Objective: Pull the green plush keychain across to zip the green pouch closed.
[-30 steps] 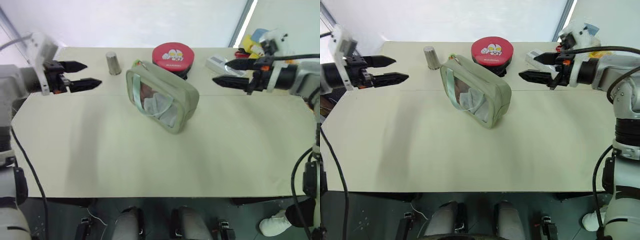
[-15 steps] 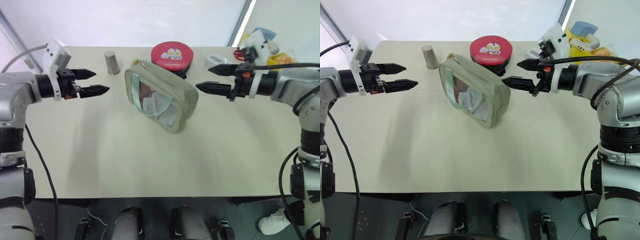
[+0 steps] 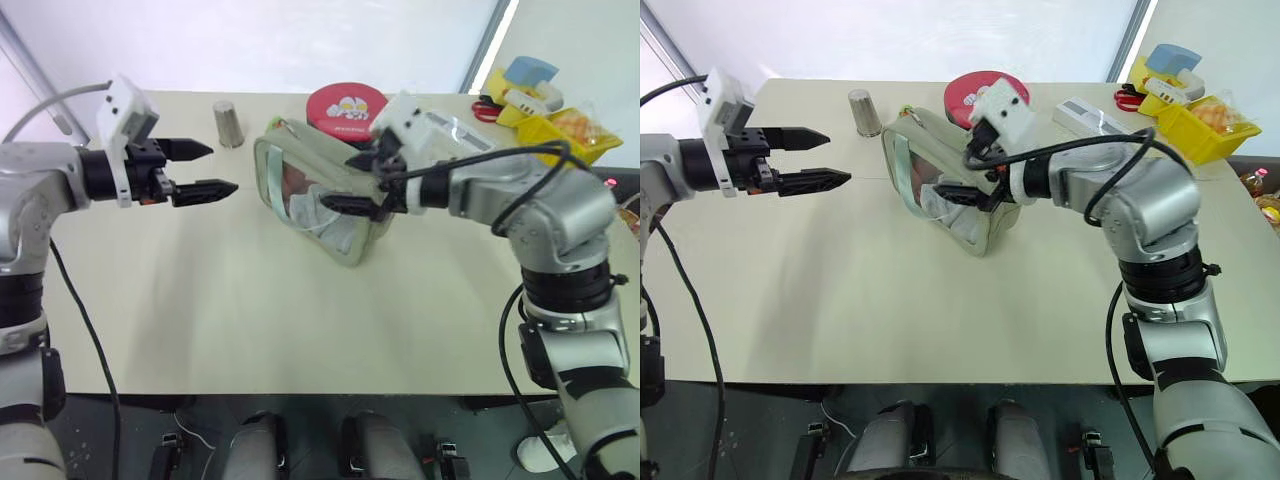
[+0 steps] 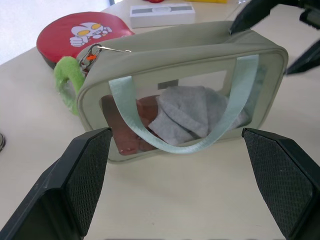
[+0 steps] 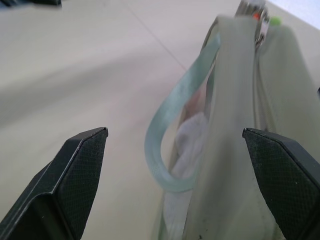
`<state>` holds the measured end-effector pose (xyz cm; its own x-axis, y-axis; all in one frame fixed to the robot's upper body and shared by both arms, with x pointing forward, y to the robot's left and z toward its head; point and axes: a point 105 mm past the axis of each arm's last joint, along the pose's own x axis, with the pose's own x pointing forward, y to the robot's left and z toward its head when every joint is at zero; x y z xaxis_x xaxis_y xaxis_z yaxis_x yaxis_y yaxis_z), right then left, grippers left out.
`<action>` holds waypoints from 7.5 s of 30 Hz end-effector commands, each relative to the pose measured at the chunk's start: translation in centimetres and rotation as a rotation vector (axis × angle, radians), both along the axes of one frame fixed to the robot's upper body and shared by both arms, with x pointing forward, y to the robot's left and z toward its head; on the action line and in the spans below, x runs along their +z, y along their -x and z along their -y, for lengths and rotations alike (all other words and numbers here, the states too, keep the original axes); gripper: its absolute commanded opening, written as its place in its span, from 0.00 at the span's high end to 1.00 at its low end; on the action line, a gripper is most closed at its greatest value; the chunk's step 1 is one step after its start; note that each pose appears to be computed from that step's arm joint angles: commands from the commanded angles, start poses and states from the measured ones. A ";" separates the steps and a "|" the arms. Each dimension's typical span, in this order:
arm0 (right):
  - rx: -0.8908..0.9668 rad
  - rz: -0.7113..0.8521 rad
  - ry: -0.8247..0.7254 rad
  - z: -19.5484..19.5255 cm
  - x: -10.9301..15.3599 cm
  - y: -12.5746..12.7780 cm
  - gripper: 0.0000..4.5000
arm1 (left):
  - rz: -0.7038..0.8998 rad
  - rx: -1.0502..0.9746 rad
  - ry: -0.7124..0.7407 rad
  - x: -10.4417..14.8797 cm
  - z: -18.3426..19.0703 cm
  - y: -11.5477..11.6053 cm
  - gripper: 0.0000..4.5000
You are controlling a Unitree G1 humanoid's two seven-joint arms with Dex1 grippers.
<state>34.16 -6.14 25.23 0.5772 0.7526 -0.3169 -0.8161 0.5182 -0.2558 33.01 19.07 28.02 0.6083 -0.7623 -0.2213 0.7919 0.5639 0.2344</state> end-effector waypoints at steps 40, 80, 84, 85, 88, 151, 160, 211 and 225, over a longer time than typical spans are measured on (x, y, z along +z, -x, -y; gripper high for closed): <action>0.270 0.440 0.183 7.0 5.8 -2.0 0.45 | 0.055 0.098 0.073 0.8 -0.8 0.5 0.00; 0.336 0.149 0.280 2.5 0.7 0.8 0.99 | 0.094 0.100 0.065 0.9 -0.3 -0.5 0.00; 0.347 0.093 0.235 2.3 0.6 2.0 0.74 | 0.090 0.097 0.065 0.8 -0.3 -0.5 0.00; 0.343 0.086 0.222 2.3 0.7 2.2 0.67 | 0.089 0.096 0.065 0.8 -0.3 -0.6 0.00; 0.271 0.109 0.195 4.1 3.0 2.2 0.44 | 0.083 0.099 0.067 0.8 -0.6 -0.7 0.00; 0.177 0.129 0.282 9.0 0.3 1.9 1.00 | -0.083 -0.117 0.288 0.3 2.5 -2.7 0.99; 0.179 0.143 0.267 8.6 0.5 1.3 1.00 | -0.051 -0.224 0.198 1.3 6.0 -2.6 0.99; 0.208 0.141 0.226 7.3 0.6 1.2 1.00 | 0.009 -0.103 -0.085 -4.4 4.2 -0.6 0.99; 0.232 0.054 0.228 9.8 2.7 2.4 0.32 | 0.005 -0.112 -0.098 -4.8 4.6 -0.3 1.00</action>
<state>32.26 -15.82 25.55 0.4125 0.7545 -0.5104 -0.9000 0.2511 -0.3562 33.78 14.95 22.75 0.5333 -0.7907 -0.3006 0.8434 0.4699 0.2604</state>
